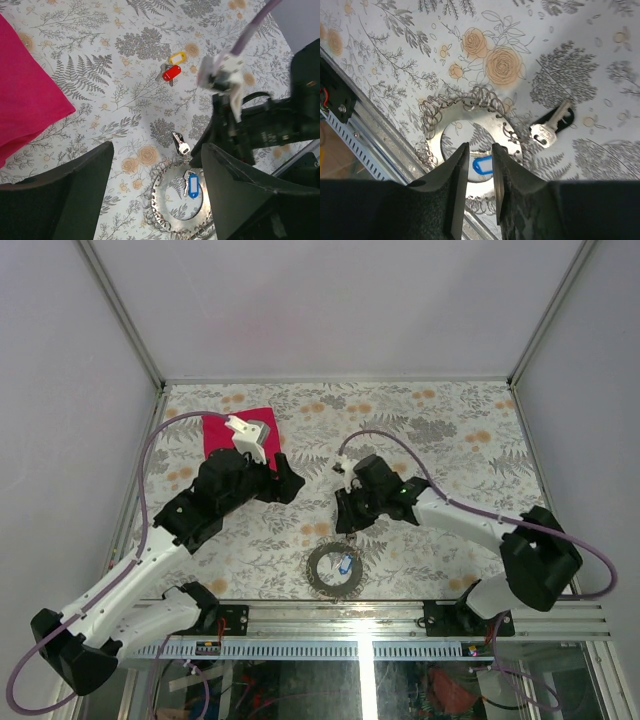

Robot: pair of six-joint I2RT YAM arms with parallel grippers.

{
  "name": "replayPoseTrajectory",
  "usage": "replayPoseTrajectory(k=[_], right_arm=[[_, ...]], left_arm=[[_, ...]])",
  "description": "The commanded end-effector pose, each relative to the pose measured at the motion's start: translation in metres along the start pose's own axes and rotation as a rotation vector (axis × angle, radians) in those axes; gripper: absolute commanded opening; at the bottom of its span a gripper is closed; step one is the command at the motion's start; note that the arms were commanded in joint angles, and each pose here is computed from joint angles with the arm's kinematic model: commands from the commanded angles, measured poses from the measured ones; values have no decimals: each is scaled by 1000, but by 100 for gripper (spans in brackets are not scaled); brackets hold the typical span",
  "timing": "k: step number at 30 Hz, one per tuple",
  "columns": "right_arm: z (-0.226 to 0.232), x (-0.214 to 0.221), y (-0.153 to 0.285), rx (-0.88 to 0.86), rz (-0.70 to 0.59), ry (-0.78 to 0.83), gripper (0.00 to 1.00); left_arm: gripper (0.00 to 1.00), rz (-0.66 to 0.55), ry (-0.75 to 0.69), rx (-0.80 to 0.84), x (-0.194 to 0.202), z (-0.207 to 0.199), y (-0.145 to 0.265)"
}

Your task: Put the keys on the keyring

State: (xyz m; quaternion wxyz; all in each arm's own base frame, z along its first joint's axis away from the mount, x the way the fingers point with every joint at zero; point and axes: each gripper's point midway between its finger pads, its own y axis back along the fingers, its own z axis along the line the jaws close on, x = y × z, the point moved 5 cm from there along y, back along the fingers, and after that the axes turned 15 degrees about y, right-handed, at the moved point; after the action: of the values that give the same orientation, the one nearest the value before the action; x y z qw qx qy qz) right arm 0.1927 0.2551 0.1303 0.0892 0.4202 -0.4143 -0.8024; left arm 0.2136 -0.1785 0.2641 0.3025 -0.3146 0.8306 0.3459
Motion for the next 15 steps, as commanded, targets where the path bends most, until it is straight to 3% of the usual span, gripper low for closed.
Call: replayPoseTrajectory(k=[1,15], right_arm=[[14,-20,-28,21,-42,-1,29],[18,-13,-73,80,47,-48,29]], left_arm=[[73,-60,-4,-11,-13,-2,7],[72,-48,-24,-15,-13,-1,8]])
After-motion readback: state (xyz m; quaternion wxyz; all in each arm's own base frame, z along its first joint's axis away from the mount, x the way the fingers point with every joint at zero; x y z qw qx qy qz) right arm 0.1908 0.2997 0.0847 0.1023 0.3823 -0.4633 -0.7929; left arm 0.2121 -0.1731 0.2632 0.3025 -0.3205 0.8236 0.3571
